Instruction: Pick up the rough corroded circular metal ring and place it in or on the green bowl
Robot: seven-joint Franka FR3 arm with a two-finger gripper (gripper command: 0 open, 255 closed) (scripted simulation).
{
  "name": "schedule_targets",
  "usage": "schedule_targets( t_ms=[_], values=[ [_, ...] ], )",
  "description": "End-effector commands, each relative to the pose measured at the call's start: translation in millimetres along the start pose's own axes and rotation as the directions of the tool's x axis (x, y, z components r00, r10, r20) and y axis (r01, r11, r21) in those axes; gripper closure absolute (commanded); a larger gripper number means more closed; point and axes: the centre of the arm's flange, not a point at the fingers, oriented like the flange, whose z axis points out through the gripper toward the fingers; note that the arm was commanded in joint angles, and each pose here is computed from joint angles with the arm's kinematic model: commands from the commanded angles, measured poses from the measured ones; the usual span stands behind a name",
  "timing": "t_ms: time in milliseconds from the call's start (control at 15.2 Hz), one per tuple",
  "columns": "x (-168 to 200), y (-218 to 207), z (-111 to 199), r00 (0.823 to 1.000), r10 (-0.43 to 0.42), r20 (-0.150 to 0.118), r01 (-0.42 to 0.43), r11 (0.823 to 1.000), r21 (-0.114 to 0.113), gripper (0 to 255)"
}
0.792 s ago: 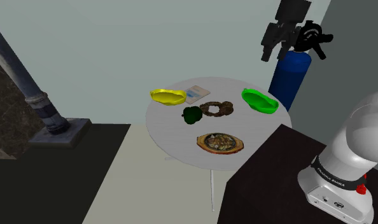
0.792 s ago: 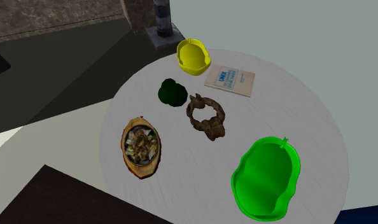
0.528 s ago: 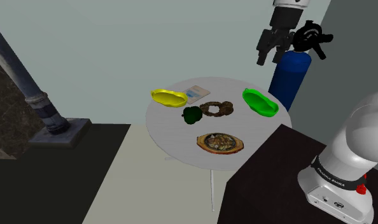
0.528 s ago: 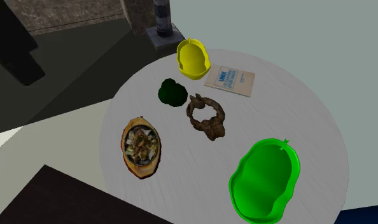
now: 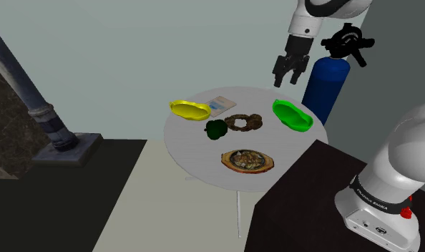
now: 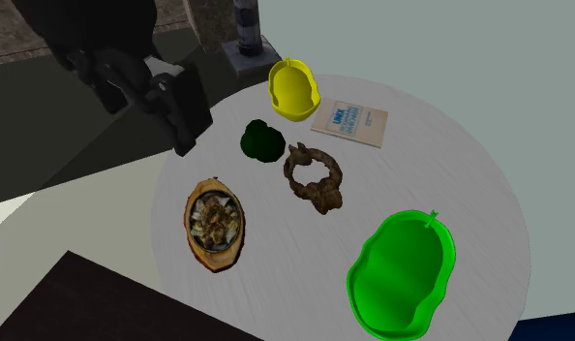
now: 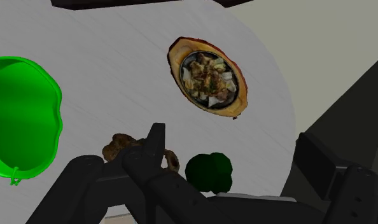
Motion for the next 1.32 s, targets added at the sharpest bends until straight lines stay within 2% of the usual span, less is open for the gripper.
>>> schedule_targets(
  t_ms=[0,1254],
  values=[
    [17,8,19,1.0,0.001,-0.002,-0.001,1.0,-0.003,0],
    [171,104,189,1.0,0.013,-0.005,-0.013,1.0,-0.029,0]
  ],
)
